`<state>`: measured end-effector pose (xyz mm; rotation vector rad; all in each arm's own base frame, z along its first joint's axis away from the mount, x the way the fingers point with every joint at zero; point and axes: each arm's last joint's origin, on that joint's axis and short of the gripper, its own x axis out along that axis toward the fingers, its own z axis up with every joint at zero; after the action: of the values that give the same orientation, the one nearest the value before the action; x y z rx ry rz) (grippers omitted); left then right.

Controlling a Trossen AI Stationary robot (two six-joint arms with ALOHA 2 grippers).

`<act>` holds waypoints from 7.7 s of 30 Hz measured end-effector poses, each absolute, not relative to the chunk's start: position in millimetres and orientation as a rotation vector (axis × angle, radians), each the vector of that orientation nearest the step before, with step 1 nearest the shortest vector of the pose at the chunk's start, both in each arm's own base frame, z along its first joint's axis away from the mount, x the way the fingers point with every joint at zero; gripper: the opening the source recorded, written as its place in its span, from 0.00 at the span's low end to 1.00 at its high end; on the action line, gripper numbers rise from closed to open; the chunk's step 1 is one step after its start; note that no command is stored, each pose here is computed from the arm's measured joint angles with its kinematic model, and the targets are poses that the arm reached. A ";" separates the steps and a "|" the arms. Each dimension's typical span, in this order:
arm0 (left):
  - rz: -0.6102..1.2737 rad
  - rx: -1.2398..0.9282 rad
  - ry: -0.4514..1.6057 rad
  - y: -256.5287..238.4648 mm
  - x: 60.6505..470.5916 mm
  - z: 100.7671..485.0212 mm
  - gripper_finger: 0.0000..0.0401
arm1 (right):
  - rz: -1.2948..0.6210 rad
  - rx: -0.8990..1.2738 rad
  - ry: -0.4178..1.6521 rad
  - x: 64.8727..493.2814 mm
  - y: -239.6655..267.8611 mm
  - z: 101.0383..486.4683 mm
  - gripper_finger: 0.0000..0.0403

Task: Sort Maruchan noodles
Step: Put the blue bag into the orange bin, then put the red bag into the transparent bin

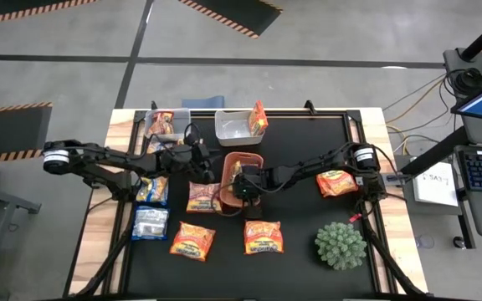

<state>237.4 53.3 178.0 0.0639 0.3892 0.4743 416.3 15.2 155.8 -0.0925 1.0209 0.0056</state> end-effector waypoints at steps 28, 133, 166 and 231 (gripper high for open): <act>0.025 -0.001 0.436 -1.2 243.8 174.8 0.19 | -0.135 -0.047 0.944 388.3 -44.8 224.5 0.17; 0.097 -0.178 0.411 1.6 259.7 138.5 0.37 | -0.105 0.100 1.015 409.0 -71.7 151.1 0.45; 0.106 -0.125 0.238 3.0 246.3 172.3 0.37 | -0.331 -0.501 0.914 395.8 -29.3 219.7 0.03; 0.067 -0.284 0.406 0.3 215.5 207.4 0.37 | -0.419 -0.271 0.643 332.9 -8.5 272.7 0.36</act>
<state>215.5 0.3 207.4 -0.2842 0.4056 0.0672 332.9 -8.5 272.7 -0.2708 0.6433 -0.4192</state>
